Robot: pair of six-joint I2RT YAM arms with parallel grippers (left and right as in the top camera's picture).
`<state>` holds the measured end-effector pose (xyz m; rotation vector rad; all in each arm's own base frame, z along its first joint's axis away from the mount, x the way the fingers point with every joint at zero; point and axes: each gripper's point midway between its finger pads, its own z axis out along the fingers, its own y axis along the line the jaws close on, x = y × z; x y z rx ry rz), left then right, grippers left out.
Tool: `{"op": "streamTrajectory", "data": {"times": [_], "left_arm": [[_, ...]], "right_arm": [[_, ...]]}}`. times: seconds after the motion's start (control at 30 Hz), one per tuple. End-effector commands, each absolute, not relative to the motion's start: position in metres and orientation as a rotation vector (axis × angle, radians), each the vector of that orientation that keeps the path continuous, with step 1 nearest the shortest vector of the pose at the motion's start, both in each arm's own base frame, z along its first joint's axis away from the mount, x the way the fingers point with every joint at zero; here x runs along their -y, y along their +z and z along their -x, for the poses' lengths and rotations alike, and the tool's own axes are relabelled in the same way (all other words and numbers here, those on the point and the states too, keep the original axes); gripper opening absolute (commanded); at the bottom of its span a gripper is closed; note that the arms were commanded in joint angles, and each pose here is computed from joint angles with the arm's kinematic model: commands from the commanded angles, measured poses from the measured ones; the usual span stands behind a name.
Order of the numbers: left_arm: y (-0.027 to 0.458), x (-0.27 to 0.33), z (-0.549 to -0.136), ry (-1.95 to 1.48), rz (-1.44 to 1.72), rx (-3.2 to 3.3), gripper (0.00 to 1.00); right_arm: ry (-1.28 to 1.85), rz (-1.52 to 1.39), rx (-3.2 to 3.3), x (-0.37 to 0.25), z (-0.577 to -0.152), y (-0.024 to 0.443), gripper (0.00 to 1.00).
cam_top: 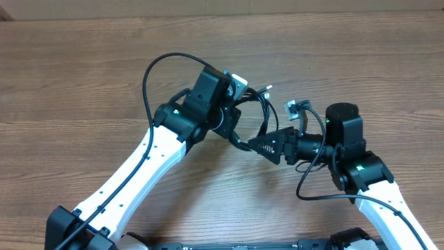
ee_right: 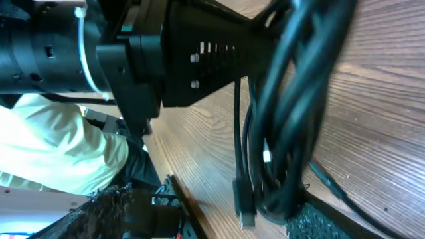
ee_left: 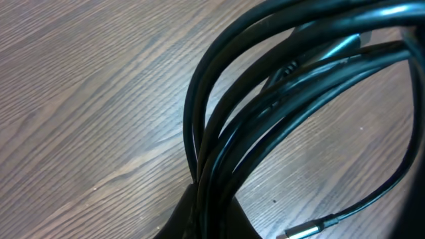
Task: Untangle cables
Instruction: 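Reach the right gripper to the lifted coil and grasp cables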
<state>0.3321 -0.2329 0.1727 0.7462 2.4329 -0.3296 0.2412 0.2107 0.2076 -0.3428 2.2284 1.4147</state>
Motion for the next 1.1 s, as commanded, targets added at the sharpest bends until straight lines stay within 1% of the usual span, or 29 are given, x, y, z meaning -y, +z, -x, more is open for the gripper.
{"op": "streamTrajectory", "data": {"times": [0.0, 0.07, 0.1, 0.13, 0.17, 0.23, 0.27, 0.3, 0.37, 0.43, 0.47, 0.57, 0.67, 0.73, 0.8, 0.87, 0.9, 0.97, 1.07], "left_arm": [[0.19, 0.254, -0.321, -0.401, -0.796, -2.375, 0.04], [0.19, 0.26, -0.316, -0.411, -0.821, -2.369, 0.04], [0.19, 0.264, -0.313, -0.423, -0.835, -2.366, 0.04], [0.191, 0.269, -0.309, -0.445, -0.853, -2.362, 0.04], [0.191, 0.27, -0.307, -0.449, -0.859, -2.361, 0.04], [0.191, 0.274, -0.304, -0.451, -0.876, -2.357, 0.04], [0.191, 0.275, -0.303, -0.458, -0.879, -2.357, 0.04], [0.191, 0.276, -0.302, -0.468, -0.883, -2.358, 0.04], [0.191, 0.278, -0.299, -0.492, -0.892, -2.358, 0.04], [0.191, 0.279, -0.298, -0.498, -0.895, -2.358, 0.04], [0.191, 0.279, -0.298, -0.502, -0.897, -2.358, 0.04], [0.191, 0.279, -0.296, -0.507, -0.905, -2.36, 0.04], [0.189, 0.273, -0.3, -0.453, -0.932, -2.349, 0.04], [0.185, 0.259, -0.309, -0.343, -0.894, -2.371, 0.04], [0.182, 0.25, -0.31, -0.305, -0.878, -2.394, 0.04], [0.181, 0.253, -0.304, -0.383, -0.925, -2.396, 0.04], [0.187, 0.272, -0.282, -0.583, -1.134, -2.309, 0.04], [0.196, 0.284, -0.262, -0.764, -1.277, -2.211, 0.04], [0.201, 0.285, -0.248, -0.871, -1.355, -2.158, 0.04]], "right_arm": [[1.355, 0.357, -2.201, -0.214, -0.249, 0.214, 0.77], [1.326, 0.339, -2.211, -0.213, -0.252, 0.212, 0.72], [1.318, 0.333, -2.215, -0.212, -0.252, 0.211, 0.65], [1.313, 0.328, -2.218, -0.212, -0.253, 0.21, 0.51], [1.312, 0.328, -2.219, -0.212, -0.253, 0.21, 0.44], [1.312, 0.328, -2.218, -0.212, -0.253, 0.21, 0.22], [1.312, 0.327, -2.218, -0.212, -0.253, 0.21, 0.15], [1.31, 0.326, -2.218, -0.211, -0.253, 0.21, 0.12], [1.29, 0.312, -2.225, -0.21, -0.255, 0.208, 0.11], [1.251, 0.284, -2.239, -0.206, -0.259, 0.204, 0.15], [1.235, 0.272, -2.247, -0.205, -0.261, 0.202, 0.15], [1.204, 0.249, -2.26, -0.201, -0.263, 0.198, 0.04], [1.214, 0.233, -2.263, -0.202, -0.263, 0.199, 0.04], [1.226, 0.226, -2.266, -0.202, -0.262, 0.2, 0.04], [1.22, 0.22, -2.267, -0.201, -0.263, 0.199, 0.04], [1.197, 0.195, -2.273, -0.197, -0.267, 0.197, 0.04], [1.131, 0.137, -2.287, -0.186, -0.275, 0.191, 0.04], [1.061, 0.073, -2.305, -0.174, -0.282, 0.185, 0.04], [0.989, -0.001, -2.315, -0.158, -0.291, 0.179, 0.04]]}}
